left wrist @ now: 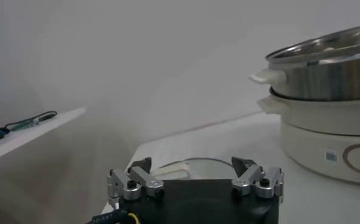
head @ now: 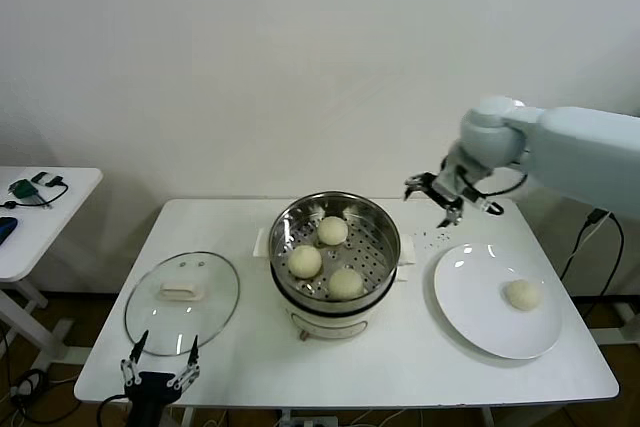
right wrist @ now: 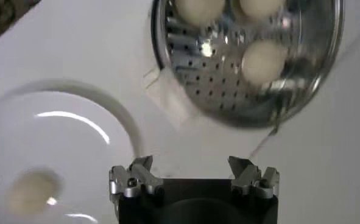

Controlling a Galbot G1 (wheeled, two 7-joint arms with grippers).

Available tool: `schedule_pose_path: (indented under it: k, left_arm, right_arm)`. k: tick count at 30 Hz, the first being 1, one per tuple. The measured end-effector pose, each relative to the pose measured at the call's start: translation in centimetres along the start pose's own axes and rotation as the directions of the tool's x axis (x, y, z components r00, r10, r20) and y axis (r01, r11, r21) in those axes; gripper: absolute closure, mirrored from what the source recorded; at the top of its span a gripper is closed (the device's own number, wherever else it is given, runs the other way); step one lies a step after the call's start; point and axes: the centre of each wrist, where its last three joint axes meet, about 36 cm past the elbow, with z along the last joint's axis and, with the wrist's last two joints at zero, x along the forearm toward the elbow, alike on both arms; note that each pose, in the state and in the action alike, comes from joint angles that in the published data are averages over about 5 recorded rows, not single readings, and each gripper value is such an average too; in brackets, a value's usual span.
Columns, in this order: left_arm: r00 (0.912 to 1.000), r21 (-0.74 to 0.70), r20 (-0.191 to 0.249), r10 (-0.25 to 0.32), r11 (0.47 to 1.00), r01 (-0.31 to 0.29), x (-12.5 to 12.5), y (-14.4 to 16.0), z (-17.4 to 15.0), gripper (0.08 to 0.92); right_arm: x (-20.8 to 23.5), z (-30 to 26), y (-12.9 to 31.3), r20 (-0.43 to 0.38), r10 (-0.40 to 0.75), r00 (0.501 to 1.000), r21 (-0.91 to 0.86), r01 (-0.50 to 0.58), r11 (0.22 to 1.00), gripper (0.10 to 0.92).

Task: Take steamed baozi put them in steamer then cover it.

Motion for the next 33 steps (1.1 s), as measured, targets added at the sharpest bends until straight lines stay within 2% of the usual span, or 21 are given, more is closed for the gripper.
schedule_pose_path:
  k: [6, 13, 23, 33]
  left_arm:
    - [1.0000, -0.015, -0.001, 0.001, 1.000, -0.001, 0.2, 0.0, -0.2, 0.177]
    - [1.0000, -0.022, -0.006, -0.003, 1.000, 0.003, 0.5, 0.0, -0.2, 0.177]
    - [0.9998, -0.024, -0.014, -0.011, 1.000, 0.011, 0.4, -0.2, 0.0, 0.177]
    - [0.9995, -0.025, -0.023, -0.021, 0.999, 0.020, 0.5, -0.1, 0.3, 0.177]
  right_arm:
    - [-3.8, 4.9, 4.5, 0.010, -0.057, 0.998, -0.242, 0.058, 0.968, 0.200]
    - [-7.7, 9.7, 8.8, -0.019, -0.126, 0.992, -0.405, 0.107, 0.908, 0.200]
    - [-11.5, 13.6, 12.3, -0.067, -0.210, 0.975, -0.510, 0.148, 0.847, 0.200]
    - [-14.1, 14.6, 12.8, -0.083, -0.243, 0.967, -0.542, 0.161, 0.825, 0.200]
